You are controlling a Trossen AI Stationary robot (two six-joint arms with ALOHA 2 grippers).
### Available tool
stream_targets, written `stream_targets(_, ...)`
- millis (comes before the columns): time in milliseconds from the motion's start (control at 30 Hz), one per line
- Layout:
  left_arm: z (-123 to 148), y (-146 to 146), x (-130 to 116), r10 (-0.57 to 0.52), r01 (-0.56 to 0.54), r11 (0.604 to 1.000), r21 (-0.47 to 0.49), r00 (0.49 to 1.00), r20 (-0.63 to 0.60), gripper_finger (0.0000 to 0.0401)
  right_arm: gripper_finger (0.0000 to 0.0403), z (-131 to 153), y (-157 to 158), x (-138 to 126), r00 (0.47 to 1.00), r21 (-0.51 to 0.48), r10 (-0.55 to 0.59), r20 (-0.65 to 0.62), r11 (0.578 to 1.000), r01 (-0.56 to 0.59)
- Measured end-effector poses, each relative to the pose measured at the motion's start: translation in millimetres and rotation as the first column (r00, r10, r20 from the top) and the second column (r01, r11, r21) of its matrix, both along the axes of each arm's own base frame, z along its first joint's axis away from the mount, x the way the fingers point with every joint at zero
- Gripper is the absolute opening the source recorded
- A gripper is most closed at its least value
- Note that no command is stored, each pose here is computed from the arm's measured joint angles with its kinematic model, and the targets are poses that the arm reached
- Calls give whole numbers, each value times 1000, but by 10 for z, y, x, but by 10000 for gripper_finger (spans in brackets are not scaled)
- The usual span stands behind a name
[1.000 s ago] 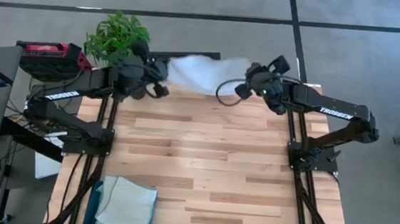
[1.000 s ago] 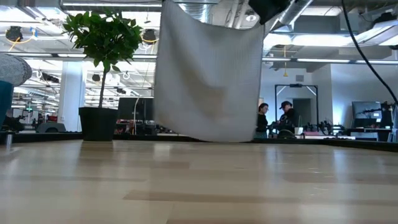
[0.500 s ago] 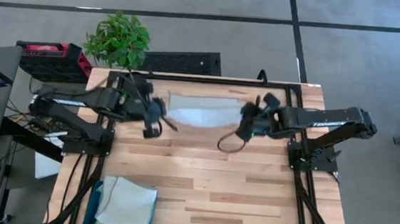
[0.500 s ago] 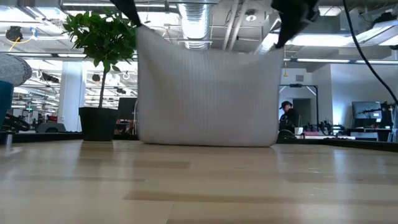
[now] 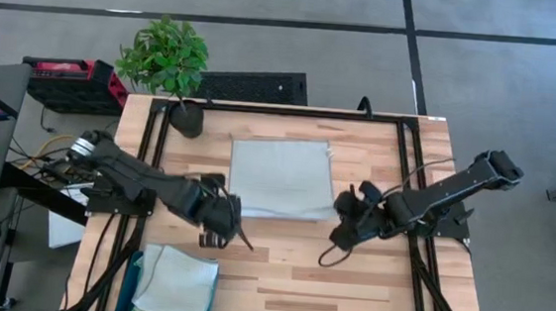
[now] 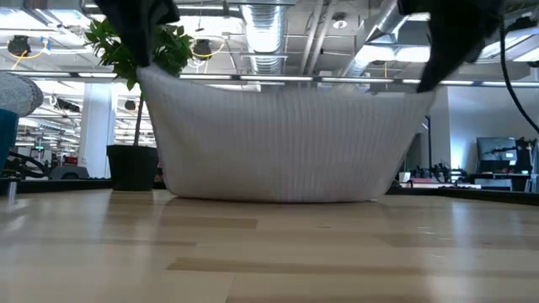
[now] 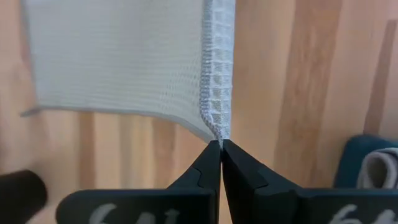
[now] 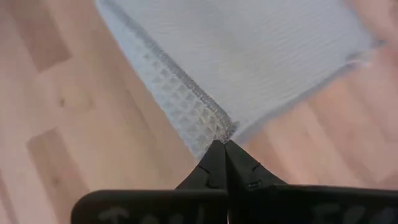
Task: Fold microfiber towels
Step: Fold the grey microfiber cloth
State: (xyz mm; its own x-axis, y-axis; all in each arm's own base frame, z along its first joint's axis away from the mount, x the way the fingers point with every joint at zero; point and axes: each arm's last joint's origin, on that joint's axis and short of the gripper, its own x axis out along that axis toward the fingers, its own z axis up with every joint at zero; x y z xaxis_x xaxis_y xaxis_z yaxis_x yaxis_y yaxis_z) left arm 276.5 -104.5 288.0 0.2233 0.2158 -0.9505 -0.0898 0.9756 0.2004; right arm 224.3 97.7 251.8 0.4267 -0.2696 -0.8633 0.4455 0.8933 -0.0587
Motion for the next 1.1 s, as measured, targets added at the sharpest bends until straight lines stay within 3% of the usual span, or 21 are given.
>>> stream_targets(267,-349,-331,117,43,-43,999,-1,997,-57,0,2,-261,117,-41,998,35,45,49,998,-47)
stream_targets(400,-396,-324,155,83,-82,994,72,996,-15,0,2,-376,-29,-50,1000,-5,3,3,1000,-3)
stream_targets(567,-384,-118,238,187,-192,970,148,981,50,0,2,-545,-342,-18,997,-60,-57,-50,997,54)
stream_targets(700,-450,121,322,281,-288,949,133,957,66,0,2,-604,-599,6,992,-140,-99,-81,986,87)
stream_targets(867,-622,470,323,368,-365,912,189,929,21,0,2,-599,-908,61,985,-216,-147,-89,969,124)
stream_targets(1100,-732,939,300,477,-461,840,286,879,13,0,2,-532,-1387,195,980,-261,-198,14,946,195)
